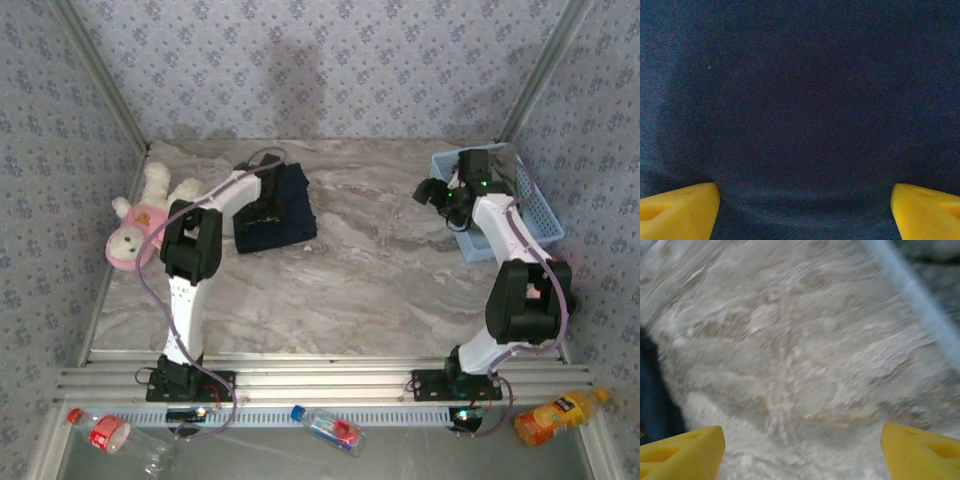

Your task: Fold and stack the mixed laundry pile

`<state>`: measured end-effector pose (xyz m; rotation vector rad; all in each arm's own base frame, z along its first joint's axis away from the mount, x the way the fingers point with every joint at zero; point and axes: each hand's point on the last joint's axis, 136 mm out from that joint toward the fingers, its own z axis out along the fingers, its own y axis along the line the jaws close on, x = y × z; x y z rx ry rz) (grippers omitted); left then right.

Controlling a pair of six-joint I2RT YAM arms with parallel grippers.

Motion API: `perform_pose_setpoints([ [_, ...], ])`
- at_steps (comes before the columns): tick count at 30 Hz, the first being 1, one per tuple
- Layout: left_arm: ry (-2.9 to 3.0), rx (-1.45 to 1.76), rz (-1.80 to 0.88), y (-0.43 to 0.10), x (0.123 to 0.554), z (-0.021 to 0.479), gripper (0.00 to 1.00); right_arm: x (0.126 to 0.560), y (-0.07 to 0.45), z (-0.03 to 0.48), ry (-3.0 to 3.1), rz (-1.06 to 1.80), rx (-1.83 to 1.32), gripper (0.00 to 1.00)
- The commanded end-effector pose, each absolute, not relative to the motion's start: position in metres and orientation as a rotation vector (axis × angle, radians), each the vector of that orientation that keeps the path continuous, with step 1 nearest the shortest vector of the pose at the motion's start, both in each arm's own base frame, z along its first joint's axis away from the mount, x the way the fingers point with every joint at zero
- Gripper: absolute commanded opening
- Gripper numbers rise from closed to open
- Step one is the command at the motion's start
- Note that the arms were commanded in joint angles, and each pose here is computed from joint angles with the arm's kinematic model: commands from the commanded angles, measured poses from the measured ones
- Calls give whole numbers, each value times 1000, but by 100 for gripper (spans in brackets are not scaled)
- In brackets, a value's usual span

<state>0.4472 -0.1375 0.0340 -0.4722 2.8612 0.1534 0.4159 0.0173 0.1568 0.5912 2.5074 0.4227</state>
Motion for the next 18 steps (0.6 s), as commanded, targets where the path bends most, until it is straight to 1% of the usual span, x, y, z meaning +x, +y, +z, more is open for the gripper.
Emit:
perform_pose_setpoints([
  [1,2974,-161,384,-100,448,10,89,426,-32,157,2494,249,709,86],
  [4,2981,-87,407,-76,462,13,89,439,-69,153,2453,132,821,90],
  [7,2993,-107,431,-48,468,12,88,457,-89,144,2419,112,911,93],
  [8,2969,-135,425,-40,478,20,88,465,-92,139,2412,129,936,93],
  [11,2959,-186,428,-17,486,25,88,495,-96,127,2389,174,959,96],
  [14,2946,-220,401,-7,495,36,89,520,-96,112,2383,200,971,96],
  [16,2930,-229,325,-14,502,50,90,528,-94,94,2413,211,1019,95],
  [17,2916,-240,278,-20,505,60,91,530,-98,88,2421,195,1033,91],
  [18,2901,-249,231,-27,508,69,92,532,-101,84,2410,204,1074,84],
])
